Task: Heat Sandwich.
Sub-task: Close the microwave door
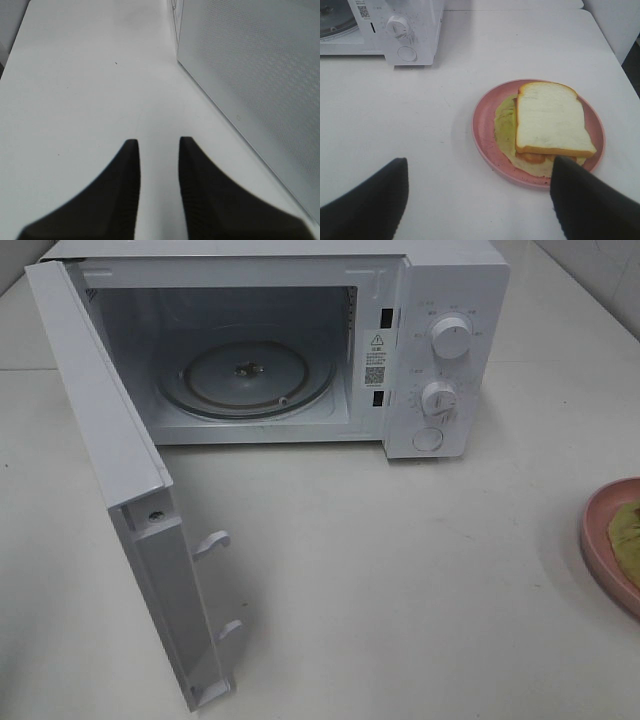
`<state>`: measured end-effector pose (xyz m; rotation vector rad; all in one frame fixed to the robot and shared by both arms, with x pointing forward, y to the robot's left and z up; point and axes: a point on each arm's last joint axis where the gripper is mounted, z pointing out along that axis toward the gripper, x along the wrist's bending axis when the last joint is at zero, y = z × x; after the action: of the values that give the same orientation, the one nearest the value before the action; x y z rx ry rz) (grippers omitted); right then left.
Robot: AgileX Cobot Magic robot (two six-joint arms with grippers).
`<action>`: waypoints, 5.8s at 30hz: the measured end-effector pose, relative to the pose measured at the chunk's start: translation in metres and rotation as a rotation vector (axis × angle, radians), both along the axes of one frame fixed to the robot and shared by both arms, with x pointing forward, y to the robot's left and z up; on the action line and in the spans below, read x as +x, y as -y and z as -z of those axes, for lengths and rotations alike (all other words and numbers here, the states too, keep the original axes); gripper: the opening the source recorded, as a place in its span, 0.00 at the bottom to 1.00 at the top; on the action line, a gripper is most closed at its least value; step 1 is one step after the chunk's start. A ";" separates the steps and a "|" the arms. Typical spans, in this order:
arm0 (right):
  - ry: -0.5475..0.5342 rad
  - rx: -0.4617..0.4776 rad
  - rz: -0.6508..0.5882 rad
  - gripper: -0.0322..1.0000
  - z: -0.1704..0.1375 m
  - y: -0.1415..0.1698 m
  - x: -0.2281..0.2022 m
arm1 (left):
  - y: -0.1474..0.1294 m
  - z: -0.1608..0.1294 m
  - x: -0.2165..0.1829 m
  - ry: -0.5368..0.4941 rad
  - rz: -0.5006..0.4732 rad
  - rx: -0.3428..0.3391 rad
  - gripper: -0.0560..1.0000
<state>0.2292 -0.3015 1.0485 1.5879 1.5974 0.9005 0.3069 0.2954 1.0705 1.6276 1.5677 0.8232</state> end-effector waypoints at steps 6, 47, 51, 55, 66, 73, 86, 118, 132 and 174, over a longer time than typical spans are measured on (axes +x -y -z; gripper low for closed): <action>0.000 0.000 0.000 0.76 0.000 0.000 0.000 | -0.001 0.017 0.030 -0.008 -0.016 0.007 0.05; 0.000 -0.001 -0.001 0.76 0.000 0.000 0.000 | 0.026 0.104 0.157 0.375 0.332 0.060 0.05; 0.000 -0.001 -0.001 0.76 0.000 0.000 0.000 | 0.033 0.107 0.157 0.375 0.368 0.030 0.05; 0.000 -0.001 -0.001 0.76 0.000 0.000 0.000 | 0.049 0.109 0.159 0.371 0.446 0.025 0.05; 0.000 -0.001 -0.001 0.76 0.000 0.000 0.000 | 0.077 0.115 0.155 0.358 0.530 0.006 0.05; 0.000 -0.001 -0.001 0.76 0.000 0.000 0.000 | 0.092 0.114 0.151 0.370 0.523 -0.011 0.05; 0.000 -0.001 -0.001 0.76 0.000 0.000 0.000 | 0.138 0.120 0.156 0.360 0.556 -0.030 0.05; 0.000 -0.001 -0.001 0.75 0.000 0.000 0.000 | 0.205 0.113 0.187 0.354 0.604 -0.046 0.05; 0.000 -0.001 -0.001 0.75 0.000 0.000 0.000 | 0.232 0.112 0.205 0.358 0.624 -0.064 0.05; 0.000 0.005 -0.004 0.75 0.000 -0.001 0.000 | 0.290 0.116 0.261 0.352 0.651 -0.070 0.05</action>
<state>0.2292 -0.3010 1.0485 1.5884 1.6006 0.9073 0.5679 0.0052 0.9543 1.6814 0.7409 0.6376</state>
